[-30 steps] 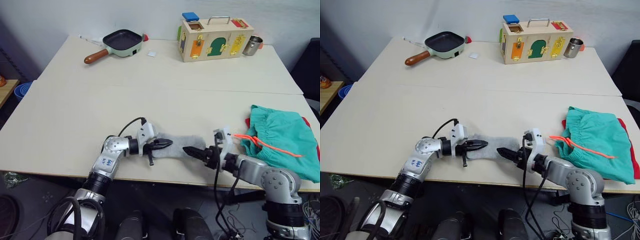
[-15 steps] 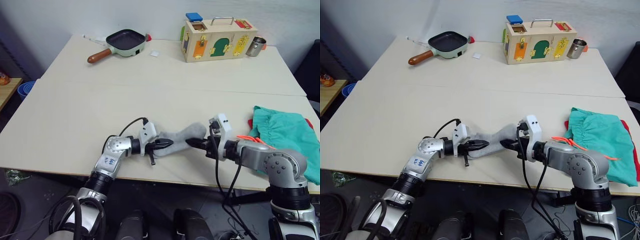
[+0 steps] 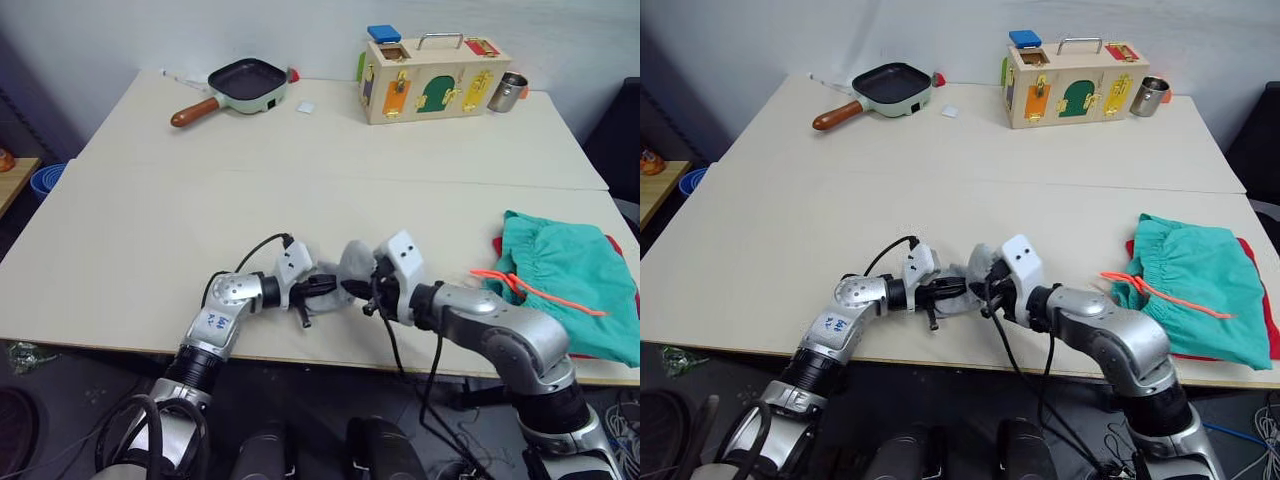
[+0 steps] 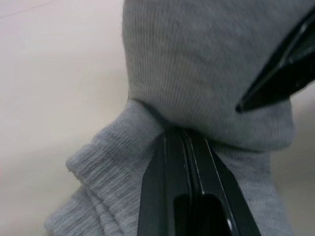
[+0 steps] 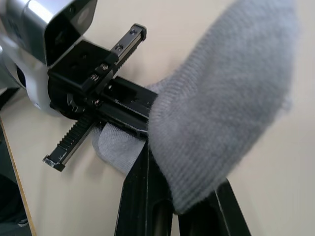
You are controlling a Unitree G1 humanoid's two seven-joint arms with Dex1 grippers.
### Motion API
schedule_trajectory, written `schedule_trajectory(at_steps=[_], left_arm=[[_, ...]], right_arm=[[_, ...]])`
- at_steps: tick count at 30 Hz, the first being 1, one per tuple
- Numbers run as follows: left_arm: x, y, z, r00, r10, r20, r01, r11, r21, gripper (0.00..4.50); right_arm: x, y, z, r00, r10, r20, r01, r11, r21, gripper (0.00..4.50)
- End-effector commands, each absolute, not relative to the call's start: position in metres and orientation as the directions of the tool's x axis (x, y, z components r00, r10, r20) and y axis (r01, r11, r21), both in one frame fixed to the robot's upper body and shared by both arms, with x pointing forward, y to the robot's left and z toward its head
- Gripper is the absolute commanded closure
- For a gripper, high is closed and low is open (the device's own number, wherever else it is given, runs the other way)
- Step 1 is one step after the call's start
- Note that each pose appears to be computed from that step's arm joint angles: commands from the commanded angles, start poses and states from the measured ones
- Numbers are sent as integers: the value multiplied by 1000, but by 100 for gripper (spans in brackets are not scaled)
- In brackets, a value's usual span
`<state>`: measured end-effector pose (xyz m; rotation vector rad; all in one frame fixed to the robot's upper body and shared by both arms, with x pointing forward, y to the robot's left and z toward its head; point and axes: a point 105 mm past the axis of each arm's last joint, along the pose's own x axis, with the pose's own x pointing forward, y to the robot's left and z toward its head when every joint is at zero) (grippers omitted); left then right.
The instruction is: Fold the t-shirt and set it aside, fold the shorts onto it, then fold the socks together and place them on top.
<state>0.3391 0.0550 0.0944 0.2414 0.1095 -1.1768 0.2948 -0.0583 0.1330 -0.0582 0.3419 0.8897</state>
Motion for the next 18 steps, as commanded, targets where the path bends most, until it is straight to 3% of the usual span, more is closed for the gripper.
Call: schedule_trajectory(at_steps=[1, 7, 10, 18], left_arm=[[338, 70, 83, 414, -872, -262, 910, 404, 94, 450], [334, 88, 95, 431, -866, -253, 902, 419, 100, 450], [330, 102, 111, 428, -880, -207, 904, 417, 97, 450], [326, 146, 149, 461, -879, -119, 887, 455, 76, 450]], right_arm=[[291, -45, 143, 558, 784, -271, -804, 592, 58, 449], [292, -36, 135, 527, 795, -300, -814, 574, 90, 449], [294, -34, 133, 508, 803, -311, -828, 554, 80, 379], [295, -25, 143, 435, 868, -241, -888, 457, 45, 114]])
